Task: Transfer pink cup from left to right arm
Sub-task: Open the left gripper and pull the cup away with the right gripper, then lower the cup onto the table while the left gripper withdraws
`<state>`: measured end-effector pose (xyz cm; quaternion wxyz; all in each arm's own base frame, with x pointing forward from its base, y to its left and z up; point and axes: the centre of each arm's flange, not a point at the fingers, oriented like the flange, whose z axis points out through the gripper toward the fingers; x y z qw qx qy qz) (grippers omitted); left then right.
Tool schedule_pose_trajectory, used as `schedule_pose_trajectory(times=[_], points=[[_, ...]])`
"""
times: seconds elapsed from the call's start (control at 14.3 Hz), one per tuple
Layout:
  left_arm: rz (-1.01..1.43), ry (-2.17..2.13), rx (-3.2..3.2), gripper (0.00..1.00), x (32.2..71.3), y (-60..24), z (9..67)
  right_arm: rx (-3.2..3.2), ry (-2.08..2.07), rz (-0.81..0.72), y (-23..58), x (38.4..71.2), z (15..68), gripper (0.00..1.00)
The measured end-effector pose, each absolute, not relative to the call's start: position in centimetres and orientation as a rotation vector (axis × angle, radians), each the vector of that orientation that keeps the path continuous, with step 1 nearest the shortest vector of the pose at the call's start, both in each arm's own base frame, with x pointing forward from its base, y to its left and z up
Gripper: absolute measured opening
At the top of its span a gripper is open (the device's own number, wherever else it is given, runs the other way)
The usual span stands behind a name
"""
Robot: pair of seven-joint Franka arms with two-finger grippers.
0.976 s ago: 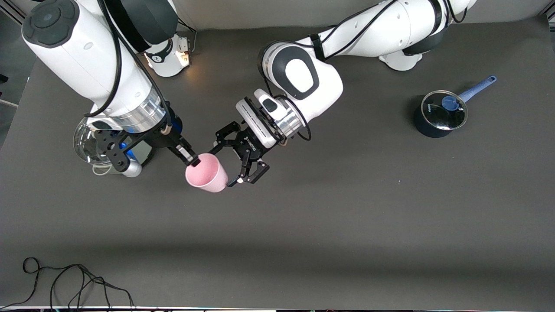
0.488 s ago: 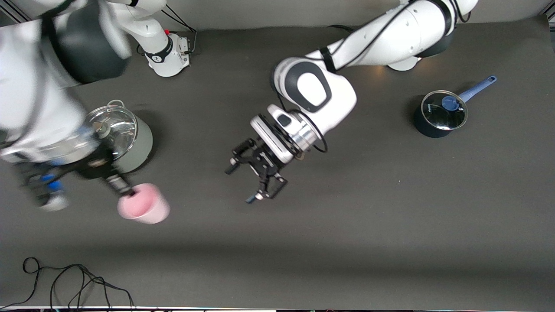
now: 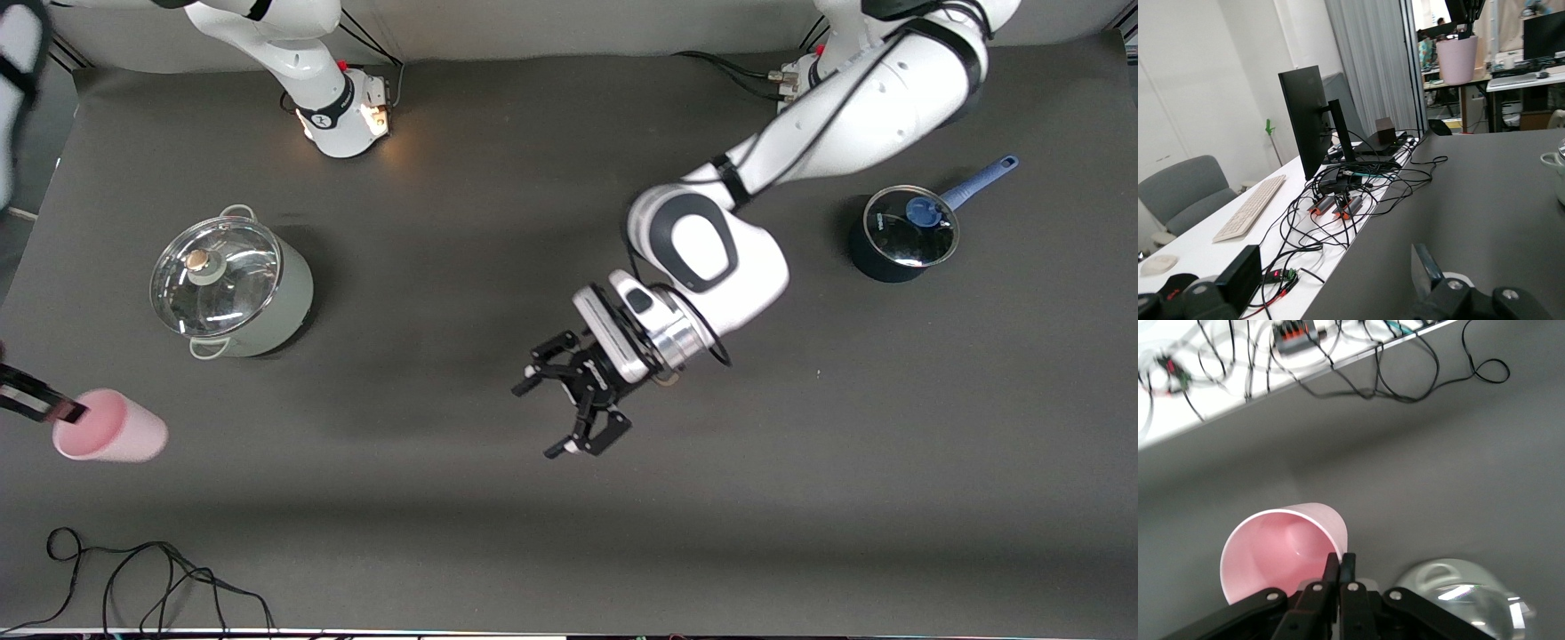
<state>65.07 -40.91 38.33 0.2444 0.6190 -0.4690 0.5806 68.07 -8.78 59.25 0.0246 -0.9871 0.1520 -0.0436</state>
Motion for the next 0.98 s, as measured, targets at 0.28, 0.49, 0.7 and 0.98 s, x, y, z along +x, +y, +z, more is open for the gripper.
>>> schedule_pose_trajectory(times=[0.28, 0.49, 0.7, 0.98], points=[[1.556, -1.431, 1.516, 1.0, 68.2, -33.4, 35.1, -3.06, 0.122, -0.051, -16.8, 66.1, 57.2, 0.02], [1.498, -1.517, 1.364, 1.0, 69.4, -26.3, 32.9, -3.059, 0.032, -0.066, -16.5, 67.1, 53.4, 0.02], [1.364, -1.604, 1.214, 1.0, 70.1, -16.9, 30.6, -3.061, -0.048, -0.071, -15.4, 68.1, 46.7, 0.02], [1.052, -1.712, 1.196, 1.0, 69.2, -5.7, 30.4, -3.079, -0.124, -0.071, -14.1, 69.3, 38.5, 0.02]])
